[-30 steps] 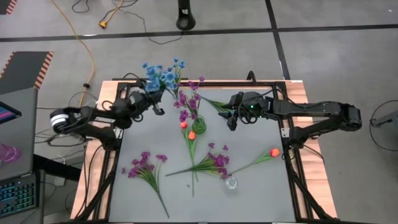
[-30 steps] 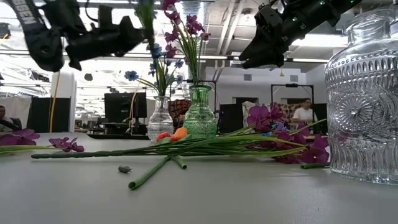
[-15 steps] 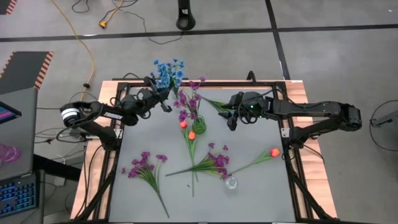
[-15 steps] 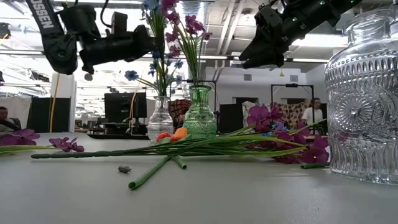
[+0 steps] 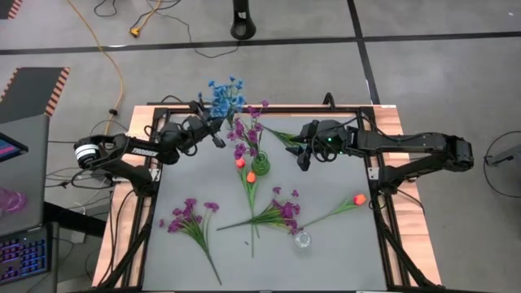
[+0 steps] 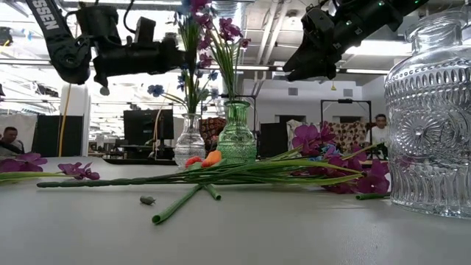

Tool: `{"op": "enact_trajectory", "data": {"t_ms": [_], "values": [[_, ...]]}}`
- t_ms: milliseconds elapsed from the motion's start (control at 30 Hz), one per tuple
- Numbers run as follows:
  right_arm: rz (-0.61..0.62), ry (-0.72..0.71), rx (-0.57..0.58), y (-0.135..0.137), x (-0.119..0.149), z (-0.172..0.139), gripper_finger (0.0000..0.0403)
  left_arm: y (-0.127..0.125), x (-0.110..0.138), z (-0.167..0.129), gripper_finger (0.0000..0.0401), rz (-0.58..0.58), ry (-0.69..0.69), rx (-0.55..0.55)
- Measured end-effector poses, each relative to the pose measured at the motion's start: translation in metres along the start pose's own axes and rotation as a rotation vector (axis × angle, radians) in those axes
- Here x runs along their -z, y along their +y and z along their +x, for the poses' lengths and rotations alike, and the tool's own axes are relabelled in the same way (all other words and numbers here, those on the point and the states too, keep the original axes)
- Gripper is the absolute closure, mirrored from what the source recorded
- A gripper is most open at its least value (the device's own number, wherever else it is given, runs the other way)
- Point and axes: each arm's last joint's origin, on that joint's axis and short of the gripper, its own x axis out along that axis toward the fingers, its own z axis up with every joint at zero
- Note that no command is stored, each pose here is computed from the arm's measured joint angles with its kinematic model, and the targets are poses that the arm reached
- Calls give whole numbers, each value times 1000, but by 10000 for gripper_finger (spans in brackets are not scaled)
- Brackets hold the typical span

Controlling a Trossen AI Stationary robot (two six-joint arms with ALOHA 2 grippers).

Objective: Sort flowers into vase by color
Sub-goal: Put the bottom blue flowers into the top transparent vase, then put the blue flowers into the top transparent vase

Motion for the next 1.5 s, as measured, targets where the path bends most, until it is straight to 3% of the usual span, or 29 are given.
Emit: {"op": "enact_trajectory", "data": {"t_ms": [367,733,900,1500], "values": [[0,0,0,0,0,0,180,-1,7,0,378,-28,80,-8],[0,0,0,0,0,0,180,-1,12,-2,264,-165,176,-47],[0,0,0,0,0,0,180,1,5,-9,230,-127,267,-29],[4,-24,120,-6,-1,0,180,8,-31,-52,220,-75,493,16]]}}
